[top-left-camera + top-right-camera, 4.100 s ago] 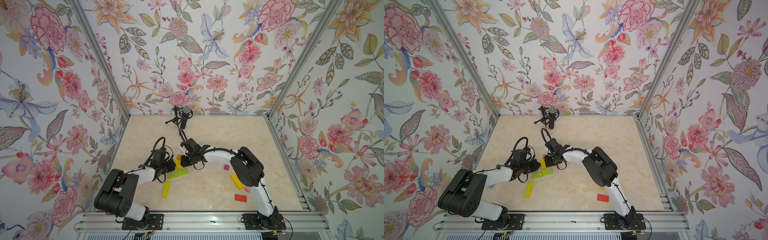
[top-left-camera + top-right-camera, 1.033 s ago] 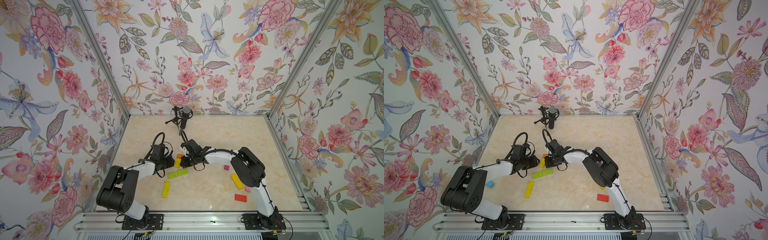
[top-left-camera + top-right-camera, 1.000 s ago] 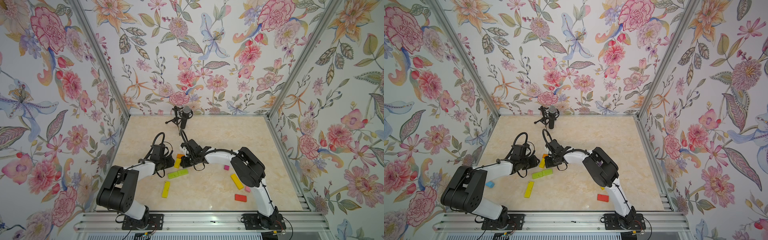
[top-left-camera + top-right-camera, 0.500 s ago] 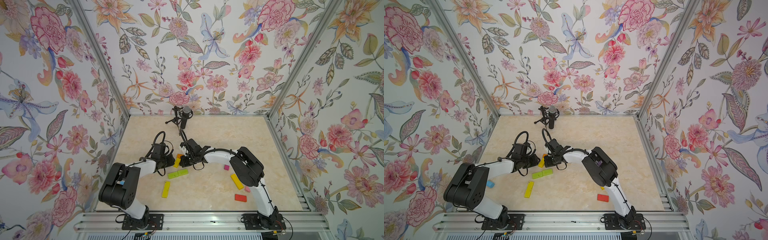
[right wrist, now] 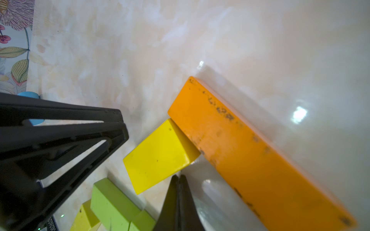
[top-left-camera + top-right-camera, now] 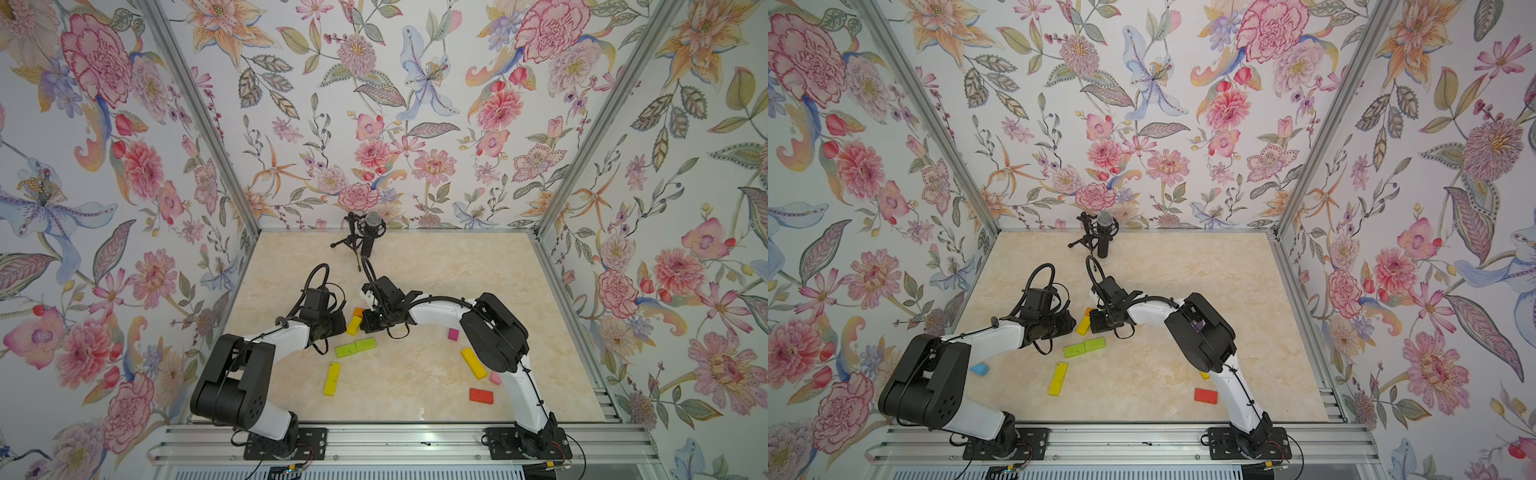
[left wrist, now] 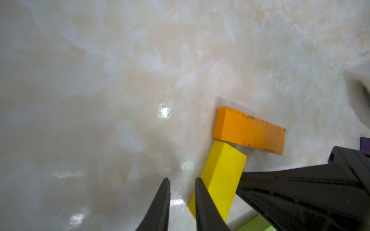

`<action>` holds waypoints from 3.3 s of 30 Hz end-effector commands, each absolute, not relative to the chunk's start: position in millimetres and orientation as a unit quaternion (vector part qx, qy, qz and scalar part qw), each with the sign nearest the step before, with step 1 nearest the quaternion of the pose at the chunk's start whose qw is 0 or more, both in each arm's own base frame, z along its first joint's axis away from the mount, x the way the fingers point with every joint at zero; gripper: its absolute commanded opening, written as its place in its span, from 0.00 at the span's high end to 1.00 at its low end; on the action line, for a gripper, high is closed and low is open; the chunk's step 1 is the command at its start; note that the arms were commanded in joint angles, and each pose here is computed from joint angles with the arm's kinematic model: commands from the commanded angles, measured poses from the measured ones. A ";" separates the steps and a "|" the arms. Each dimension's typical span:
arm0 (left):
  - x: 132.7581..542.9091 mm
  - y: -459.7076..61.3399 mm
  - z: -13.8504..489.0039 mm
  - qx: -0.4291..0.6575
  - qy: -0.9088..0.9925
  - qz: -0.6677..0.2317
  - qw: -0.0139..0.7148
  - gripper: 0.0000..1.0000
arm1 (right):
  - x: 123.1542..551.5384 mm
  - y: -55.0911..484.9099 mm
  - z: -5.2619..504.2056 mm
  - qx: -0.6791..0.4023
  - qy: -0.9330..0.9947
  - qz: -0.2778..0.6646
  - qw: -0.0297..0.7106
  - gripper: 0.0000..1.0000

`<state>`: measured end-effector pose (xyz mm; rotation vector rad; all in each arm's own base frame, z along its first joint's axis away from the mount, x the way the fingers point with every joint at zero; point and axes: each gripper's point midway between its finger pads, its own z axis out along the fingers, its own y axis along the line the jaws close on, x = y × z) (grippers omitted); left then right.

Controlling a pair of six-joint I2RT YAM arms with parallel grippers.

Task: Assemble the letter p with building blocks
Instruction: Assemble the building block at the center of the board.

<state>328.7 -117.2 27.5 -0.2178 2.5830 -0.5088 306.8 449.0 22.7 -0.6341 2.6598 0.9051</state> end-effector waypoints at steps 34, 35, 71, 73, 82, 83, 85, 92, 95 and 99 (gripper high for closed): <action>319.5 -77.0 80.8 -0.101 0.934 -0.116 0.322 0.72 | 291.2 403.9 56.5 -0.222 0.920 0.266 0.184 0.96; 319.6 -81.1 86.9 -0.098 0.930 -0.131 0.329 0.72 | 288.5 399.3 59.0 -0.222 0.920 0.262 0.189 0.96; 258.2 -175.8 39.8 -0.023 0.944 -0.225 0.238 0.80 | 253.7 391.7 28.7 -0.251 0.918 0.250 0.180 0.96; 261.3 -173.6 38.6 -0.022 0.948 -0.210 0.237 0.80 | 253.6 391.0 28.0 -0.249 0.918 0.253 0.179 0.96; 260.0 -172.6 33.2 -0.024 0.951 -0.204 0.231 0.79 | 250.6 388.2 25.7 -0.248 0.917 0.259 0.175 0.96; 258.3 -173.9 31.6 -0.022 0.951 -0.206 0.228 0.79 | 250.5 388.7 25.9 -0.248 0.917 0.261 0.175 0.96; 256.2 -175.2 30.2 -0.021 0.952 -0.205 0.226 0.78 | 250.4 389.4 25.6 -0.248 0.915 0.264 0.174 0.96; 257.9 -186.8 29.8 -0.012 0.950 -0.216 0.224 0.78 | 246.8 391.9 20.3 -0.247 0.914 0.277 0.165 0.96; 258.4 -192.6 24.8 -0.007 0.951 -0.219 0.217 0.78 | 242.8 387.3 19.8 -0.240 0.916 0.279 0.162 0.96; 259.1 -201.7 18.1 0.001 0.952 -0.222 0.210 0.78 | 235.0 378.1 18.1 -0.234 0.918 0.280 0.156 0.96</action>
